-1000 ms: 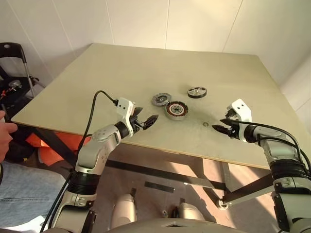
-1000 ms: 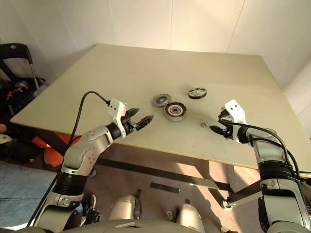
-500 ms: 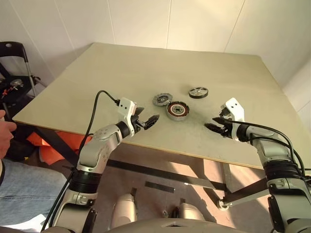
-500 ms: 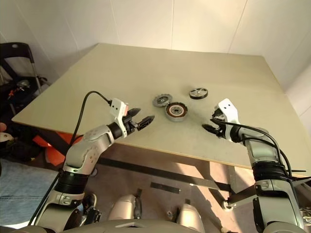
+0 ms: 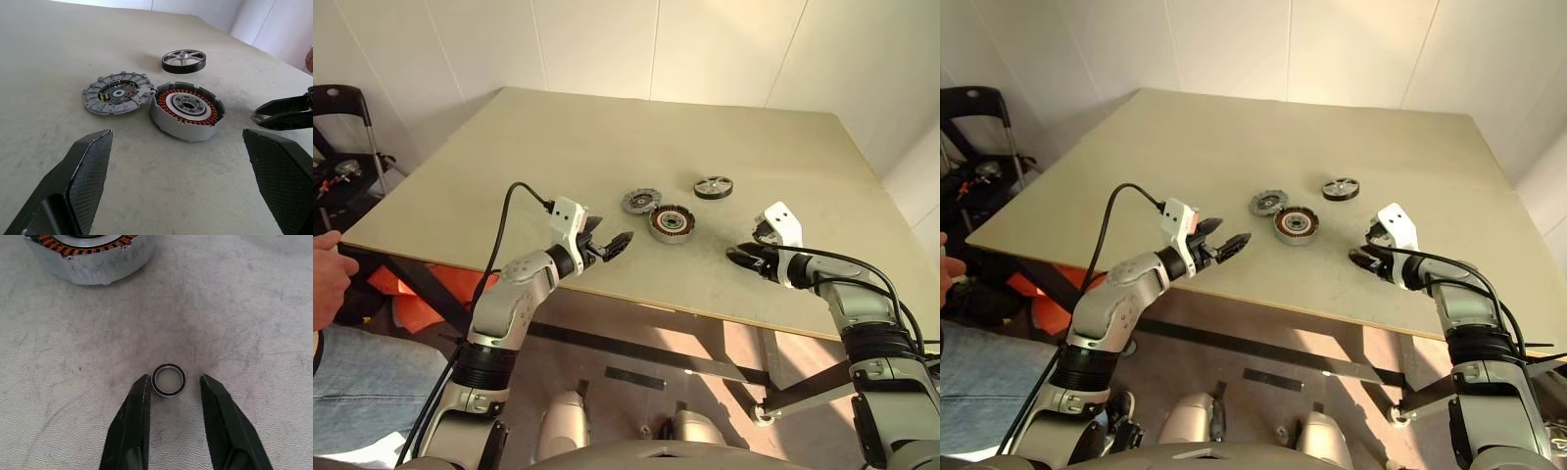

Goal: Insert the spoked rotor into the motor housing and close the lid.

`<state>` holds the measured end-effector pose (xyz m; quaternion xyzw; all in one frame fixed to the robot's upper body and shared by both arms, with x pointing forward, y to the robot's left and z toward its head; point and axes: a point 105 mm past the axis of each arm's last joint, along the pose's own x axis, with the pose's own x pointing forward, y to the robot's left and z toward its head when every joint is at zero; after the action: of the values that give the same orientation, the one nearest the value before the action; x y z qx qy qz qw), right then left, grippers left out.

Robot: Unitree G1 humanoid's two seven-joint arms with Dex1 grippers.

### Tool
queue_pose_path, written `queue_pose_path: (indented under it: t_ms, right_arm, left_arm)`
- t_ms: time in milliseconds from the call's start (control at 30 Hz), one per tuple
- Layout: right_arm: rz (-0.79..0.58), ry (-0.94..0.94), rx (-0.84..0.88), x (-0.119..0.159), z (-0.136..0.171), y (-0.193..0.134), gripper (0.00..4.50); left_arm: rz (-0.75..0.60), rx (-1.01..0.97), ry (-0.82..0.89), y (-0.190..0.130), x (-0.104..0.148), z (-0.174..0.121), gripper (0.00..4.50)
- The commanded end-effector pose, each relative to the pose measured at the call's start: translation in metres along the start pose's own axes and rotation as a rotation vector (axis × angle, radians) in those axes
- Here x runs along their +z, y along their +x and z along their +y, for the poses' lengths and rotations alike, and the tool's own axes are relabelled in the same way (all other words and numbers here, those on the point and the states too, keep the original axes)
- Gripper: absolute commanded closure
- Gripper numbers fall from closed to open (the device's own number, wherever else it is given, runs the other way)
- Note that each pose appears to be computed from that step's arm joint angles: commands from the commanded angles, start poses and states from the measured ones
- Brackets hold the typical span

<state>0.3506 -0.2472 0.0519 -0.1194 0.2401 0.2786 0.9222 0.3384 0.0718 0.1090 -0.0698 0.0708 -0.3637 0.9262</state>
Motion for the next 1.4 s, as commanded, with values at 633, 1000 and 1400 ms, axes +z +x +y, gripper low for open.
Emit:
queue_pose_path:
  t_ms: [633,1000,1400]
  right_arm:
    - [-0.251,-0.122,0.086,0.116,0.033,0.031,3.84]
    - [-0.207,-0.122,0.163,0.11,0.059,0.067,3.84]
    - [-0.203,-0.122,0.129,0.109,0.046,0.068,3.84]
  left_arm:
    - [-0.046,-0.001,0.029,0.004,0.014,0.0,0.0]
    - [-0.058,0.028,0.032,-0.001,0.015,0.004,0.0]
    - [-0.059,0.034,0.032,-0.001,0.015,0.005,0.0]
